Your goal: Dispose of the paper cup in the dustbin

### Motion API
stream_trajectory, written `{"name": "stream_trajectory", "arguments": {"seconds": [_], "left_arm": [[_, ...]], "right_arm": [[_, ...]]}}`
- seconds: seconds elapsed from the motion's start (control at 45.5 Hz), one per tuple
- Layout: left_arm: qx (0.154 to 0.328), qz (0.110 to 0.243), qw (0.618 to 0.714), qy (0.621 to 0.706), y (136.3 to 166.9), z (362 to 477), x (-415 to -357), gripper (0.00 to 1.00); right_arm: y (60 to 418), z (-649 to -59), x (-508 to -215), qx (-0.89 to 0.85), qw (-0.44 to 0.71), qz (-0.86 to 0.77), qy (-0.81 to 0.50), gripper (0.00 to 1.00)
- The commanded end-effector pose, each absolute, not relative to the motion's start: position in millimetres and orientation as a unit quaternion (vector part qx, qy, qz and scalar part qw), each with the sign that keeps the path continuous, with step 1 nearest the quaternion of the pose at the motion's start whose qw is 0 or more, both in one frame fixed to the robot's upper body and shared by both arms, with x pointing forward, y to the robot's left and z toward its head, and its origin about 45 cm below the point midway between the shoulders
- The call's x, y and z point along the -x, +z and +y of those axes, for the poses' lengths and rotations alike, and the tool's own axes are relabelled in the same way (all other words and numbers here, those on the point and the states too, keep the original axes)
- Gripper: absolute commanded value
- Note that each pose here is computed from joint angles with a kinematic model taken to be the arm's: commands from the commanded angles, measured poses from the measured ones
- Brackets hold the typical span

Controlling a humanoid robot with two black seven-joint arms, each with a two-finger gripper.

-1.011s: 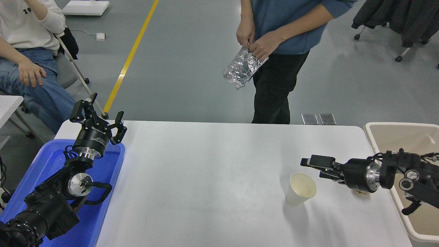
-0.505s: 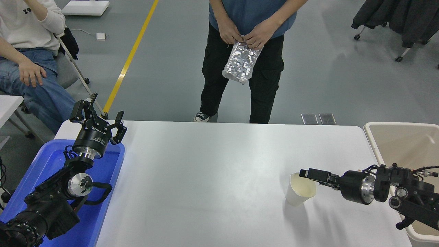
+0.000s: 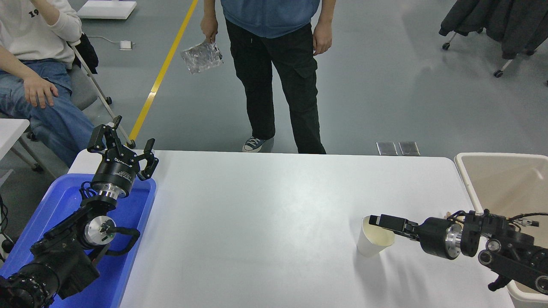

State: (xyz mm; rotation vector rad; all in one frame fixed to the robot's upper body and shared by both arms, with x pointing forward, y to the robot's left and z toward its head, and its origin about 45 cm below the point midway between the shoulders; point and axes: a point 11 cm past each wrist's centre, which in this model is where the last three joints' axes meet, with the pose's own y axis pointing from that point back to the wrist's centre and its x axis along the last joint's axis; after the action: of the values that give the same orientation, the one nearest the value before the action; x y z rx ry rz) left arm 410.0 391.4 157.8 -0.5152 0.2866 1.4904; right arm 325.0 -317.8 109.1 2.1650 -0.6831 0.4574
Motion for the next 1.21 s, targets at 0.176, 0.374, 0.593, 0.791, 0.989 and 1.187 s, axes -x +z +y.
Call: {"name": "stream_trajectory", "arguments": {"seconds": [0.176,0.374,0.593,0.791,0.989,1.187], "left_arm": [[0.231,0.129,0.6958,0.6678,157.7,391.1,-410.0,1.00],[0.231,0.128,0.6957,0.6681,158.0,391.8,-409.9,1.00],[0.231,0.129,0.6958,0.6678,157.7,391.1,-410.0,1.00],[0.231,0.128,0.6957,0.6681,158.0,391.8,-409.9,1.00],[0.231,0.129,0.6958,0.6678,157.7,391.1,-410.0,1.00],[0.231,0.128,0.6957,0.6681,158.0,391.8,-409.9,1.00]], "right_arm": [[90,-315,-319,-0.862,0.399,-0.261,0.174,0.69],[85,-319,-316,-0.858,0.403,-0.258,0.184,0.53],[85,-318,-315,-0.859,0.404,-0.253,0.187,0.48],[87,-318,-318,-0.859,0.403,-0.253,0.189,0.32],[88,-316,-318,-0.860,0.401,-0.252,0.188,0.08],[91,-318,-320,-0.860,0.401,-0.252,0.190,0.00]]}}
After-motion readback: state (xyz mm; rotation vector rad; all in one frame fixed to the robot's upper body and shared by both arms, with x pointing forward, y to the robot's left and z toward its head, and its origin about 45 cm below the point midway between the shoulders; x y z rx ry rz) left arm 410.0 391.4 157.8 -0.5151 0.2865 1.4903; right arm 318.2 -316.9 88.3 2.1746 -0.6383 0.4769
